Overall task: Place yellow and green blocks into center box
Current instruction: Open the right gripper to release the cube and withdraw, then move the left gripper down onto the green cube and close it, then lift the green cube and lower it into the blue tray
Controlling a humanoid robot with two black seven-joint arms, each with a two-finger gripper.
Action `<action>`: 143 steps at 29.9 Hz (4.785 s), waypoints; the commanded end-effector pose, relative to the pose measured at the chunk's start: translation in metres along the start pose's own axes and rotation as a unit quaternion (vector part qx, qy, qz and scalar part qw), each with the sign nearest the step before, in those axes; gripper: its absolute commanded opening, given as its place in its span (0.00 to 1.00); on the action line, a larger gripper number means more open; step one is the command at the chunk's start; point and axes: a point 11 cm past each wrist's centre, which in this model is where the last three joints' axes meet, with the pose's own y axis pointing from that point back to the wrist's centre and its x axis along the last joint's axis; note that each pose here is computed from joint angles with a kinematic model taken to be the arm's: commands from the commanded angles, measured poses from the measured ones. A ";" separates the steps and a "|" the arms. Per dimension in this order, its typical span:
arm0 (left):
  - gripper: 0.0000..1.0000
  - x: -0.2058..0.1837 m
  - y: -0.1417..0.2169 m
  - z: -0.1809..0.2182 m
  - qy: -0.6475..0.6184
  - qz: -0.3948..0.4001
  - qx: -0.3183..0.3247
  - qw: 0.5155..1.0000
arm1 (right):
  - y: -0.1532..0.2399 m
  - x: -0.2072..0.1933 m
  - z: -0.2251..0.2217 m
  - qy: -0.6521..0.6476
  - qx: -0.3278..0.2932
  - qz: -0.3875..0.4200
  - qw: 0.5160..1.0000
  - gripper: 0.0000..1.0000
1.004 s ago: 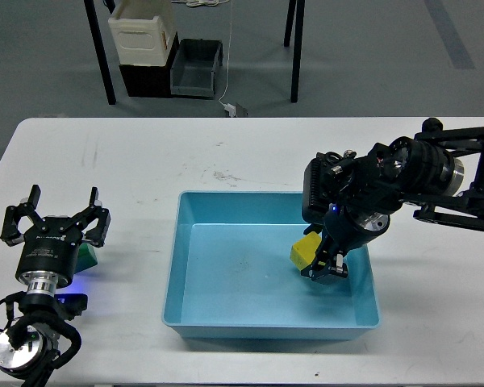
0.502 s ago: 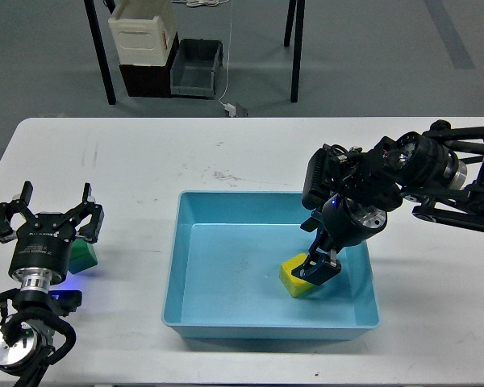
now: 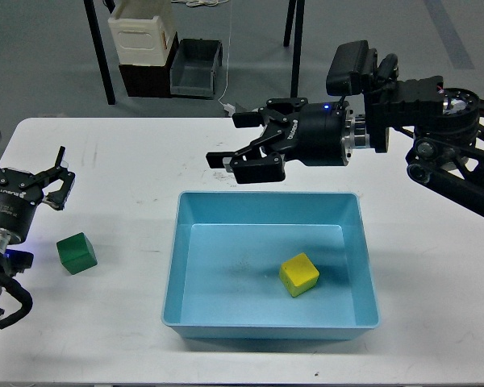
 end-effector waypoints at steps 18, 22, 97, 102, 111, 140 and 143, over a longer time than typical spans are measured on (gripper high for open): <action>1.00 -0.103 -0.071 0.076 -0.521 -0.244 0.019 0.818 | 0.087 0.014 0.051 -0.376 -0.033 0.381 0.844 1.00; 1.00 -0.112 -0.077 0.069 -0.607 -0.263 0.035 0.749 | 0.126 -0.009 0.059 -0.400 -0.058 0.445 0.799 1.00; 0.98 0.043 0.002 -0.005 -0.785 -0.409 0.465 -0.013 | 0.275 -0.208 0.016 -0.605 -0.194 0.623 0.456 1.00; 0.92 0.046 0.001 -0.005 -0.789 -0.409 0.459 -0.012 | 0.275 -0.209 0.016 -0.605 -0.195 0.623 0.455 1.00; 0.73 0.057 0.009 -0.008 -0.781 -0.417 0.465 -0.022 | 0.276 -0.209 0.016 -0.604 -0.195 0.624 0.455 1.00; 0.31 -0.098 -0.088 0.007 -0.874 -0.398 0.245 0.133 | 0.278 -0.217 0.017 -0.607 -0.205 0.623 0.449 1.00; 0.31 -0.119 -0.080 -0.022 -0.858 -0.441 0.224 0.138 | 0.279 -0.217 0.018 -0.607 -0.206 0.623 0.449 1.00</action>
